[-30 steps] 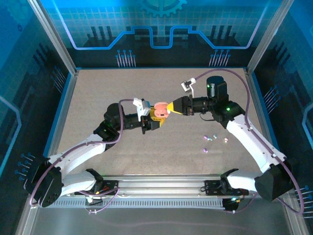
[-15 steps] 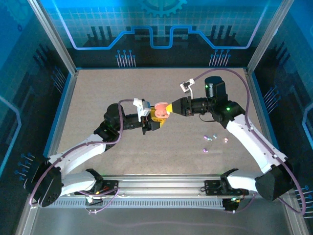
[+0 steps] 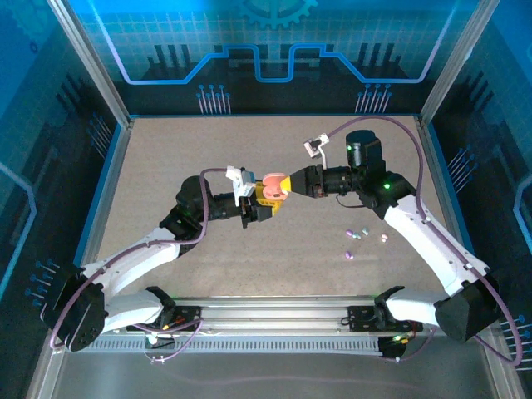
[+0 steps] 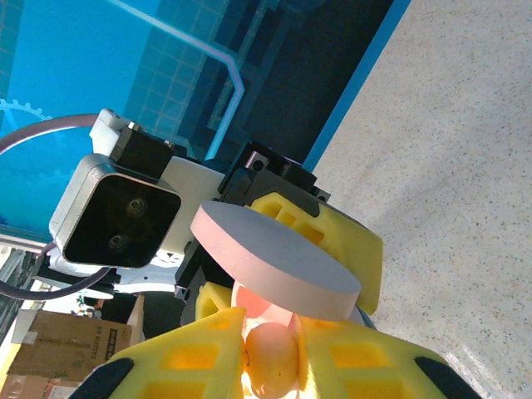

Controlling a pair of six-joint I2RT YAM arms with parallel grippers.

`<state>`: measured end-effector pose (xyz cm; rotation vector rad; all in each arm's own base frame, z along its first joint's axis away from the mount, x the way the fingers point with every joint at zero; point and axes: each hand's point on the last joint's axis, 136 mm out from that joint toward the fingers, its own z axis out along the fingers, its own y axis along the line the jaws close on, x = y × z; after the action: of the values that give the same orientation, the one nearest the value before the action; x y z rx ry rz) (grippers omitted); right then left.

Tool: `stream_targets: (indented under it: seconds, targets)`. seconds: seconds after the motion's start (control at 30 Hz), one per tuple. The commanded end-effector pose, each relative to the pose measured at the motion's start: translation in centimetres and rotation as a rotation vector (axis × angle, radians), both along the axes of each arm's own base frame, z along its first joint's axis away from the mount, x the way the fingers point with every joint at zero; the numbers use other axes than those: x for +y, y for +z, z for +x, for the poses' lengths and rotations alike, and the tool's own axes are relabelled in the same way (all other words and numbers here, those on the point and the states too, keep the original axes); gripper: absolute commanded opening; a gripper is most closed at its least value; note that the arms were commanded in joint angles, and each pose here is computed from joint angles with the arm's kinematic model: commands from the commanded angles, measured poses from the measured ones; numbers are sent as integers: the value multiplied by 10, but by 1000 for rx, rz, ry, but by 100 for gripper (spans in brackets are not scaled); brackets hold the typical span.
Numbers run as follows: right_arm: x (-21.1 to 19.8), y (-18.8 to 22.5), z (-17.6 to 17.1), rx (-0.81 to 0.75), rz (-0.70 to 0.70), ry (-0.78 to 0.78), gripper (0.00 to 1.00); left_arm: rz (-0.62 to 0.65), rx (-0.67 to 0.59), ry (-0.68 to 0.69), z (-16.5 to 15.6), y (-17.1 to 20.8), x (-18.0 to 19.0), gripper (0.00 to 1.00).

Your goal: Insert wireless bluetooth earbuds into charging case

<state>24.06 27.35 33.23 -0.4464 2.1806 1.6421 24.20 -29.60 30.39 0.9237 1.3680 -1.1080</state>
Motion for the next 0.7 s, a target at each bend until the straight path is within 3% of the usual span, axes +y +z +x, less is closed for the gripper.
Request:
stream_targets:
  seconds: [0.0, 0.4, 0.67]
  targets:
    - [3, 14, -3, -40, 15, -6, 22, -42, -76, -48, -10, 23, -5, 26]
    - [10, 12, 0, -23, 19, -16, 22, -26, -78, -43, -7, 19, -7, 26]
    - [3, -10, 3, -28, -110, -51, 26, -37, -82, -41, -8, 23, -6, 26]
